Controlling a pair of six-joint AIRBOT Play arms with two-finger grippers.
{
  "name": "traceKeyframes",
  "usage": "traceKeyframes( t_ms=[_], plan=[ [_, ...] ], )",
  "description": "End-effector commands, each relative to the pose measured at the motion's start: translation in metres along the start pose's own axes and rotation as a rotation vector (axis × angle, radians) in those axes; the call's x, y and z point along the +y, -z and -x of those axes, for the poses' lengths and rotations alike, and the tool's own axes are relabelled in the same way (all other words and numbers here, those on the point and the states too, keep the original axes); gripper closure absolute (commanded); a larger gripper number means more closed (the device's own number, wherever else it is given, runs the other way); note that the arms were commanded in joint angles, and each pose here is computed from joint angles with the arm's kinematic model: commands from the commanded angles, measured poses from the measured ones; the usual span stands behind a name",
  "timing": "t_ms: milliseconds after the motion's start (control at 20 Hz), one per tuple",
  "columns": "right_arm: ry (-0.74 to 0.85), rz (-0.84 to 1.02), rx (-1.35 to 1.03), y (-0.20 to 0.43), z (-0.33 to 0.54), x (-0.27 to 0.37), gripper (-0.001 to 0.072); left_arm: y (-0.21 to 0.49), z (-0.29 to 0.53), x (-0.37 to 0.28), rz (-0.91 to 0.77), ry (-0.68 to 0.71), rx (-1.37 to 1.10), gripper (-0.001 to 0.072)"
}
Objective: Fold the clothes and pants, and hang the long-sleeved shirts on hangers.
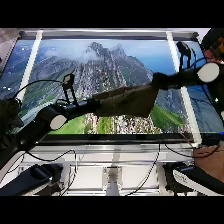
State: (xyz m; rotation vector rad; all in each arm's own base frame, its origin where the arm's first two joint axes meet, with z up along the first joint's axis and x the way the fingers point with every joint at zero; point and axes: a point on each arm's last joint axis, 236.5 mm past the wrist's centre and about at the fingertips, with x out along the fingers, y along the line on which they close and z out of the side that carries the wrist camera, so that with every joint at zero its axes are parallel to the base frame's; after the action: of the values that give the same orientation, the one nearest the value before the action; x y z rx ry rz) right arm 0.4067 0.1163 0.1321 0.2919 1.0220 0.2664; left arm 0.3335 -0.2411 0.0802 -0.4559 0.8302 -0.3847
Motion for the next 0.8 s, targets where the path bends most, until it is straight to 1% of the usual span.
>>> traceKeyframes(
  t_ms=[0,150,350,450,550,600,650,700,750],
  plan=[
    [-0.005,0.057,-0.027,-0.030,-0.016,0.002,0.0699,-0.037,-0.007,0.005,0.038,0.025,-0.127,0.0677],
    [0.003,0.059,-0.003,-0.030,-0.048,-0.003,0.0699,-0.040,-0.025,0.024,0.062,-0.012,-0.131,0.0676],
    [0.001,0.083,-0.008,-0.034,-0.101,-0.001,0.0697,-0.022,-0.058,0.044,0.071,-0.059,-0.075,0.0675],
    [0.015,0.081,-0.024,-0.038,-0.127,-0.007,0.0697,-0.033,-0.073,0.045,0.073,-0.038,-0.133,0.0675],
    [0.020,0.051,-0.066,-0.047,-0.150,-0.015,0.0695,-0.057,-0.086,0.041,0.070,0.019,-0.255,0.0663],
    [0.022,0.028,-0.095,-0.054,-0.158,-0.019,0.0636,-0.067,-0.092,0.039,0.067,0.044,-0.308,0.0662],
    [0.022,0.019,-0.128,-0.061,-0.163,-0.021,0.0420,-0.074,-0.096,0.038,0.063,0.065,-0.352,0.0600],
    [0.019,0.002,-0.160,-0.069,-0.165,-0.021,0.0112,-0.080,-0.100,0.040,0.064,0.076,-0.389,0.0400],
    [0.018,0.002,-0.194,-0.076,-0.164,-0.021,0.0054,-0.084,-0.103,0.045,0.067,0.078,-0.411,0.0298]
  ],
)
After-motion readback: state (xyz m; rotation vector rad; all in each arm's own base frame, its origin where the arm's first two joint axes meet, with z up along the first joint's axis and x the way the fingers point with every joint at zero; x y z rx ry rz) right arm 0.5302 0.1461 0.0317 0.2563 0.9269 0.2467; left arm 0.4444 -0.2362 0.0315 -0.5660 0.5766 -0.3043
